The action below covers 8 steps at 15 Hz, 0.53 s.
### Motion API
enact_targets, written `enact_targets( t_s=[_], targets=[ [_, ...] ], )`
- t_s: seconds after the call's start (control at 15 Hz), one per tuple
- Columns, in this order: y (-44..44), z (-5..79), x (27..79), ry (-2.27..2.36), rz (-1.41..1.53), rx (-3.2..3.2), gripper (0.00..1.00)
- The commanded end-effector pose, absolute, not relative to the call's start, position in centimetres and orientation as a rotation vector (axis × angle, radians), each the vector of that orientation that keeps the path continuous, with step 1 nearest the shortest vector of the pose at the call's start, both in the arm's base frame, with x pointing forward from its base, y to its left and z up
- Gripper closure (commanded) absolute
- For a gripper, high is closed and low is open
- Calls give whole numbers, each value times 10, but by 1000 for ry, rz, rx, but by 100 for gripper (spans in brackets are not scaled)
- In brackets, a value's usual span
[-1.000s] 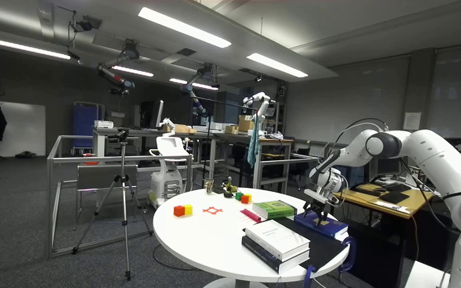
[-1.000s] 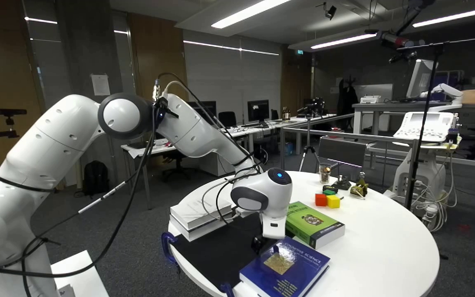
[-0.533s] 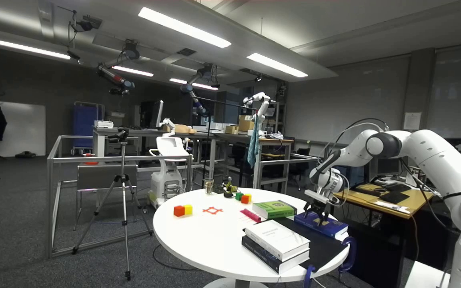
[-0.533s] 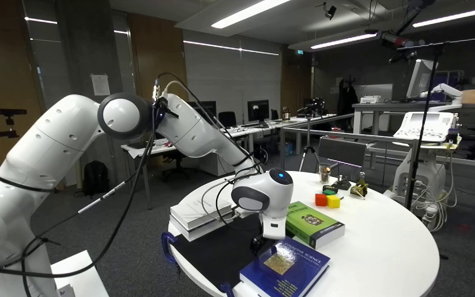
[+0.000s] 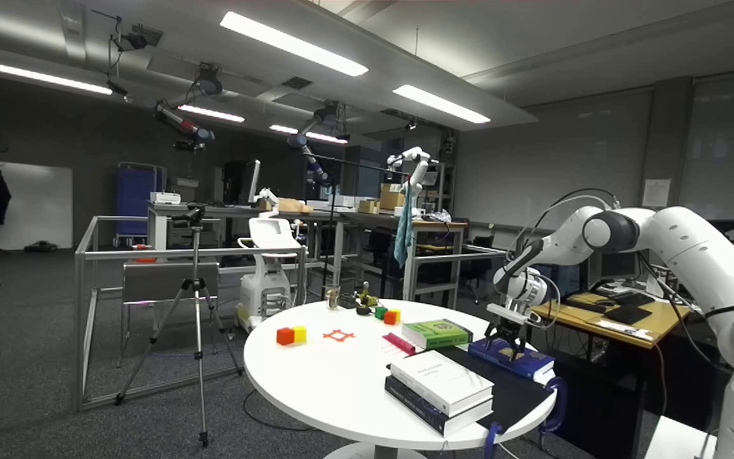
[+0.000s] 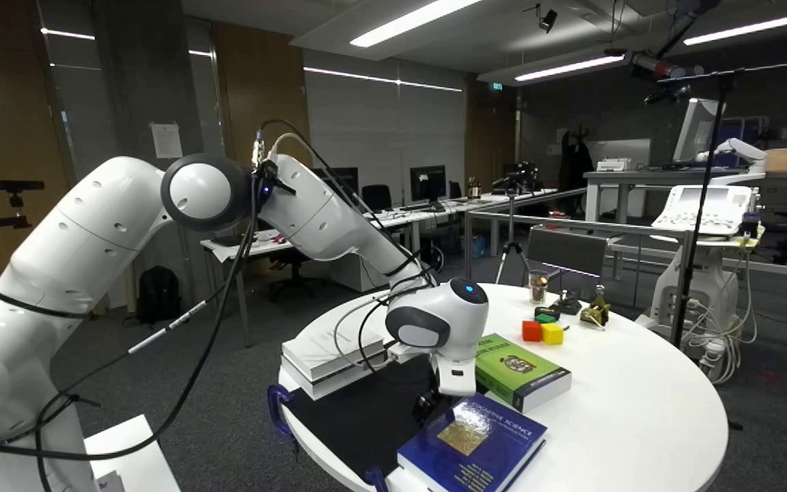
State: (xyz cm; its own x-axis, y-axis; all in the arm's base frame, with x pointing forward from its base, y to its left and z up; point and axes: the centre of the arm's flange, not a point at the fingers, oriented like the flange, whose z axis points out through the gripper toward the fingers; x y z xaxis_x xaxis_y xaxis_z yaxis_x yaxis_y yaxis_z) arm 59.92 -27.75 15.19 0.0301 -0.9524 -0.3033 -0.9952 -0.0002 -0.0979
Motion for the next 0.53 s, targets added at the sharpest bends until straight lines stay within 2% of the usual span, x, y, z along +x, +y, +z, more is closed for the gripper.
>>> enact_targets(
  t_s=[0.0, 0.47],
  targets=[
    [-287, 155, 601, 1945, 259, -2072, 0],
    [-284, 149, 604, 1944, 280, -2070, 0]
  ],
)
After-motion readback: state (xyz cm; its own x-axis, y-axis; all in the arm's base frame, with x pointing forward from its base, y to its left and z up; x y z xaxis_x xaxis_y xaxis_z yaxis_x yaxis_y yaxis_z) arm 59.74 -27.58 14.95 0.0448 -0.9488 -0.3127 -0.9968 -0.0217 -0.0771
